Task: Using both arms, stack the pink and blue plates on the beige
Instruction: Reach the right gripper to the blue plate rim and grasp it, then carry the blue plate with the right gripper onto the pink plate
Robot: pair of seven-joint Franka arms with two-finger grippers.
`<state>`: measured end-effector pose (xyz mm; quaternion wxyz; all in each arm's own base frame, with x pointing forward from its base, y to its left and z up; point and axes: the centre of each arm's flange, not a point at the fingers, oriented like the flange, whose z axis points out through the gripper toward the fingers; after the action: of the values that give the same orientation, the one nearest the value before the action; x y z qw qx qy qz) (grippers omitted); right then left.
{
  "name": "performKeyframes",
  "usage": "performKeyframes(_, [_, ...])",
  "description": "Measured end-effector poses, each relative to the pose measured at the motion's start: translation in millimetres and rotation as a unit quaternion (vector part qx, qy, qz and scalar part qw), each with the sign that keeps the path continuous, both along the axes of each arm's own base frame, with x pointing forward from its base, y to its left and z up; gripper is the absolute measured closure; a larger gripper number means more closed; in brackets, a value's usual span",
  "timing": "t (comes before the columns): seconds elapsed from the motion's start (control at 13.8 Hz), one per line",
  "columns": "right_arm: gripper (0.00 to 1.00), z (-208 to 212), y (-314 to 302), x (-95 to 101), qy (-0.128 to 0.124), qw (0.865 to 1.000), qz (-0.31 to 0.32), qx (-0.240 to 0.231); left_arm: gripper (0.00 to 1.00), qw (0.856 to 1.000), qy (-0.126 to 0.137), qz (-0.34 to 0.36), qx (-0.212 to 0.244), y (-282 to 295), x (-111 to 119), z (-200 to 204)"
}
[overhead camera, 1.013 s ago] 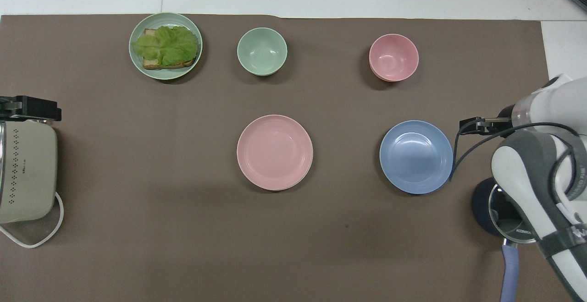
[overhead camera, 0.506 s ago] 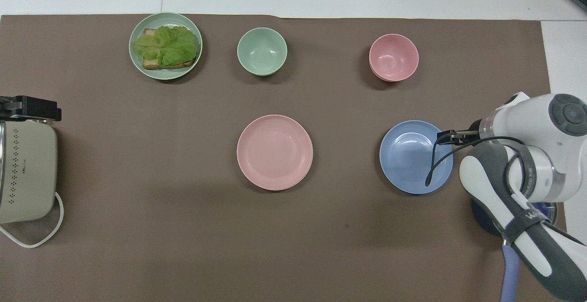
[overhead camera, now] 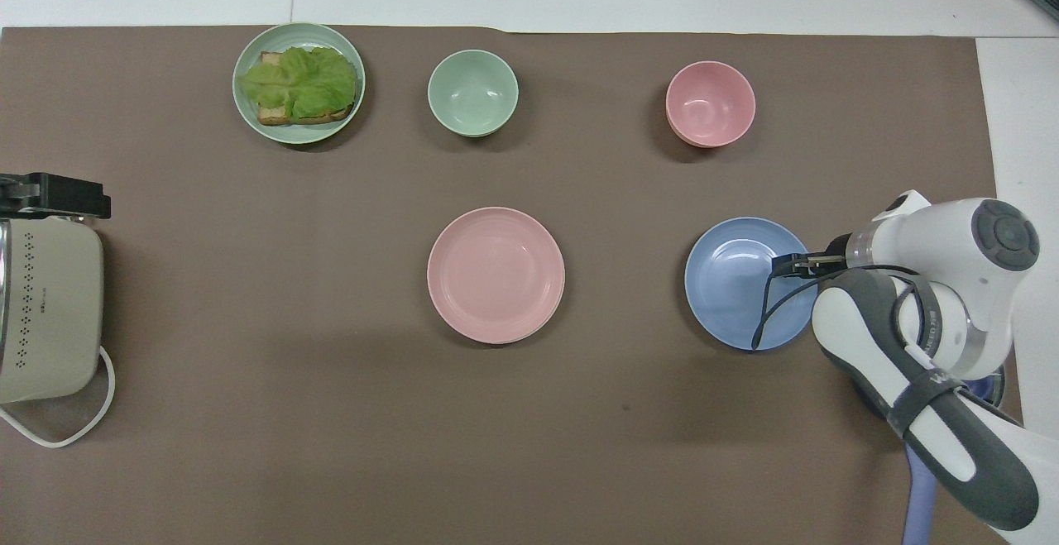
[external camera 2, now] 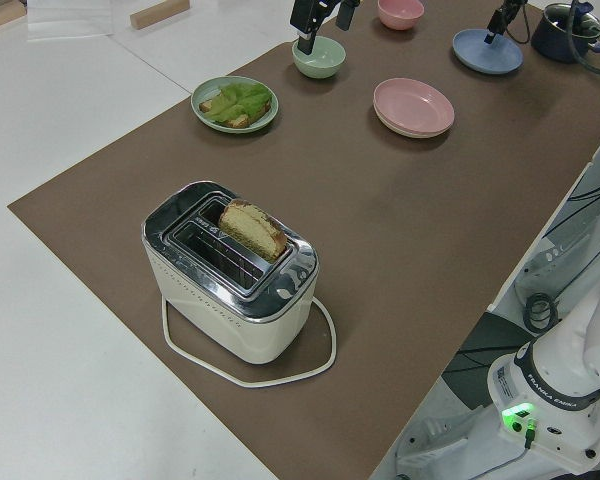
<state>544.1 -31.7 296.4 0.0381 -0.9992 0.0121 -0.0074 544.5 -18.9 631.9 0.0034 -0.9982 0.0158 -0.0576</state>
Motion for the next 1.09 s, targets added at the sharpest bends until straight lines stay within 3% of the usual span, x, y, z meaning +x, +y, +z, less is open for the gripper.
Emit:
performKeyframes(0.07, [0.32, 0.0, 0.1, 0.0, 0.000, 1.000, -0.005, 0.004, 0.00, 1.000, 0.000, 0.000, 0.000, 0.0, 0.0, 0.0])
performKeyframes(0.14, [0.32, 0.1, 0.1, 0.1, -0.001, 1.000, -0.010, 0.009, 0.00, 1.000, 0.000, 0.000, 0.000, 0.0, 0.0, 0.0])
performKeyframes(0.22, [0.39, 0.1, 0.1, 0.1, -0.001, 1.000, -0.015, 0.013, 0.00, 1.000, 0.000, 0.000, 0.000, 0.0, 0.0, 0.0])
performKeyframes(0.51, [0.87, 1.0, -2.6, 0.1, -0.003, 0.999, -0.025, 0.020, 0.00, 1.000, 0.000, 0.000, 0.000, 0.0, 0.0, 0.0])
performKeyframes(0.58, [0.91, 3.5, -3.0, 0.6, -0.005, 0.999, -0.027, 0.022, 0.00, 1.000, 0.000, 0.000, 0.000, 0.0, 0.0, 0.0])
performKeyframes(0.87, [0.92, 6.5, -3.4, 1.8, -0.008, 0.999, -0.028, 0.023, 0.00, 1.000, 0.000, 0.000, 0.000, 0.0, 0.0, 0.0])
performKeyframes(1.09, [0.94, 26.1, 0.1, 5.7, -0.025, 0.999, -0.024, 0.022, 0.00, 1.000, 0.000, 0.000, 0.000, 0.0, 0.0, 0.0])
